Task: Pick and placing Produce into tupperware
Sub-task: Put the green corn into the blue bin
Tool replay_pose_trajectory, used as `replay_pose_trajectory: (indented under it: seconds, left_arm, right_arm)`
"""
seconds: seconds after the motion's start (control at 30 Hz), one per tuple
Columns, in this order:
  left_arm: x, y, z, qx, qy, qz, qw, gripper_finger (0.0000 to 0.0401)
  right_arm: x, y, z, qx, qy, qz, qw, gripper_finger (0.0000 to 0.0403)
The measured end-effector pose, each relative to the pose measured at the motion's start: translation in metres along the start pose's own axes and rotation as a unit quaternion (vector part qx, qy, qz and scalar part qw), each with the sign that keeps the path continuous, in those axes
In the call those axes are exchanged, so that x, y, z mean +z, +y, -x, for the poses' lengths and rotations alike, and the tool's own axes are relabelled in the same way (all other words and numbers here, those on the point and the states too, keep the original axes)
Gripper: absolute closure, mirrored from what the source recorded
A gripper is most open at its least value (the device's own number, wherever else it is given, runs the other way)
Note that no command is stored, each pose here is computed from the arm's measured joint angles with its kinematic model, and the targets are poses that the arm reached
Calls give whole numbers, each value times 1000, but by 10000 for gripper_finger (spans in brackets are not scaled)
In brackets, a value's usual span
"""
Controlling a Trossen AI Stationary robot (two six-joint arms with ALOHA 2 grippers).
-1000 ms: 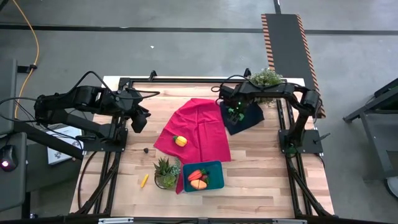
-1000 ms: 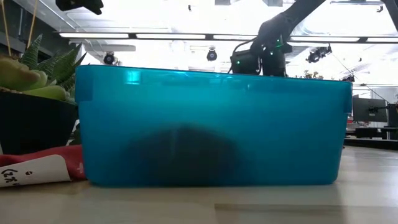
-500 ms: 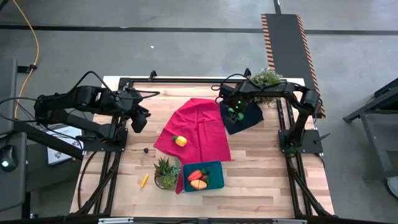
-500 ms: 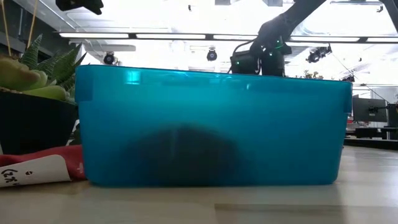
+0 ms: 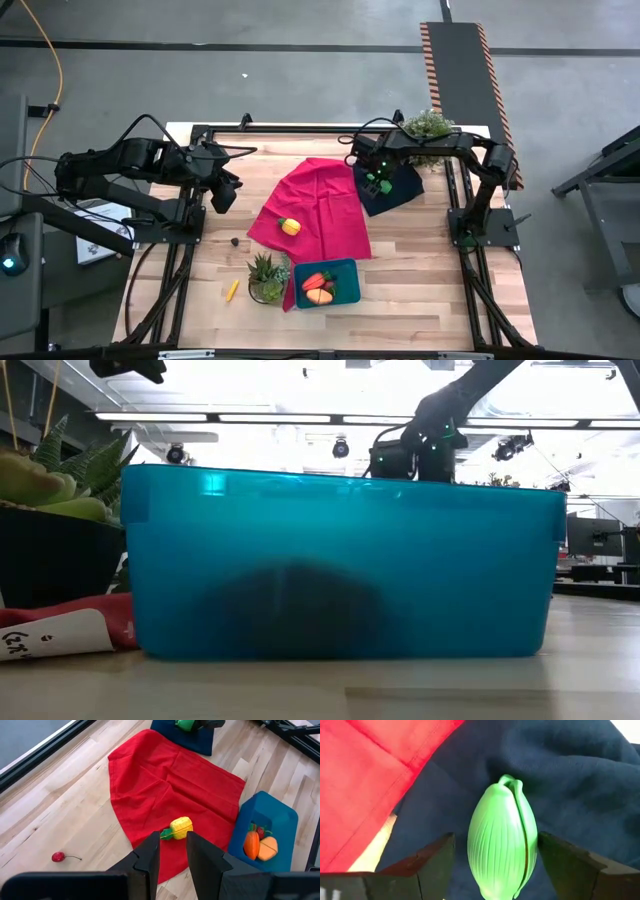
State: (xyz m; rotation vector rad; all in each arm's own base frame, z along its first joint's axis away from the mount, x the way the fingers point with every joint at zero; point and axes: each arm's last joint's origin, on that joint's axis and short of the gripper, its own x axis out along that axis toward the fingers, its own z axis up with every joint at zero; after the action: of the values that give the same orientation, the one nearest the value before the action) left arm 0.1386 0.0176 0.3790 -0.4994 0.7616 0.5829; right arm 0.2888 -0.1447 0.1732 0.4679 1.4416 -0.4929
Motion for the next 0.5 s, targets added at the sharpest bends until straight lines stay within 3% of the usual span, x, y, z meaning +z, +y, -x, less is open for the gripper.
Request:
replay_pose_trajectory:
  seconds: [0.5]
  left_arm:
    - [0,0,0,-3,2,0,1000,318]
  right_arm:
    - [0,-4,-13,-6,31,-11,999,130]
